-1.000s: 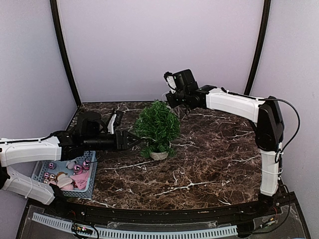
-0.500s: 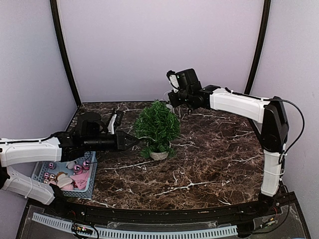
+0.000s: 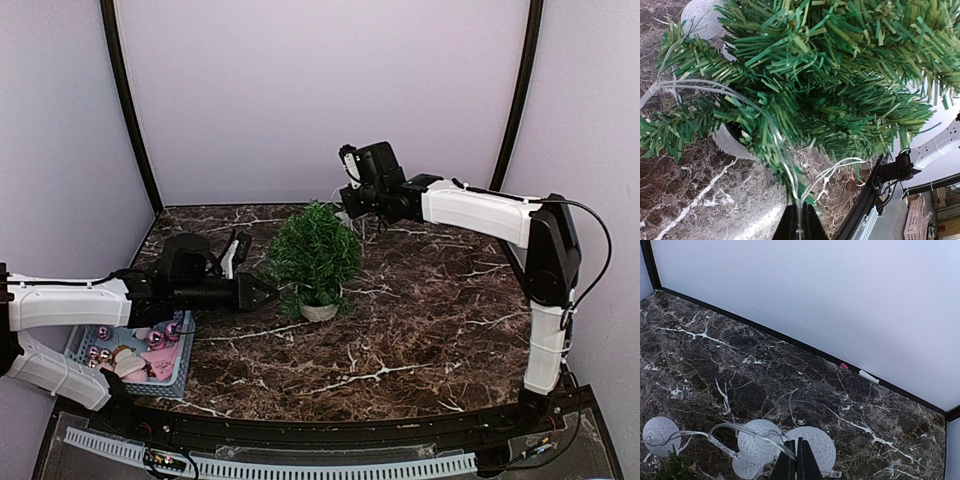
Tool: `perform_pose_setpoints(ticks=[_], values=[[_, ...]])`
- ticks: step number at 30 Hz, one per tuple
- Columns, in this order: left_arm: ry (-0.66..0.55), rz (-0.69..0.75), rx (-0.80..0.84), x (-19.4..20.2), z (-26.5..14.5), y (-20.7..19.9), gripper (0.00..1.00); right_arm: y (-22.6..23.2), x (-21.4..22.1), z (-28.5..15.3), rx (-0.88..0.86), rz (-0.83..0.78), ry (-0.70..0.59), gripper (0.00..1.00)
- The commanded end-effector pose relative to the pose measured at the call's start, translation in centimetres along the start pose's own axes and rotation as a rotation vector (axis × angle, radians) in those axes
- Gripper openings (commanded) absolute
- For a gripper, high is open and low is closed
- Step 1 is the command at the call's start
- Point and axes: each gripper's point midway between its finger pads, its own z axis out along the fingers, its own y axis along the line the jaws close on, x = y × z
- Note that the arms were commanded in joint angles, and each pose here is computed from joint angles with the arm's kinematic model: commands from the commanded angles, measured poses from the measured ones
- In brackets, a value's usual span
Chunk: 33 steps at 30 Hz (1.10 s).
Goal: Decorate the small christmas tree
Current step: Wrap the side of the string light in the gap of the branches.
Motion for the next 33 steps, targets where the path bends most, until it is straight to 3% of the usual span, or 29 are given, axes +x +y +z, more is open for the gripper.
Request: perform_pose_setpoints(ticks=[1,11,22,33], values=[[-0.016,0.058,0.028,-1.0,0.8,-0.9,0.0,-1.8,-2.1,-1.6,0.056,0.08,-0.062,0.0],[-0.058,0.116,0.056,-3.1,2.3,-2.1,0.0,-3.1,-1.9,-2.3,0.072,0.132,-0.069,0.0],[0.02,0.105,-0.007,-0.7,4.5,1.0,0.0,-5.0,0.8,-1.8,0.092,0.213,-0.027,0.0],[0.015,0.097,-0.058,0.0,4.4,2.5,0.03,-7.5,3.8,-2.1,0.155,0.256,0.028,0.0]])
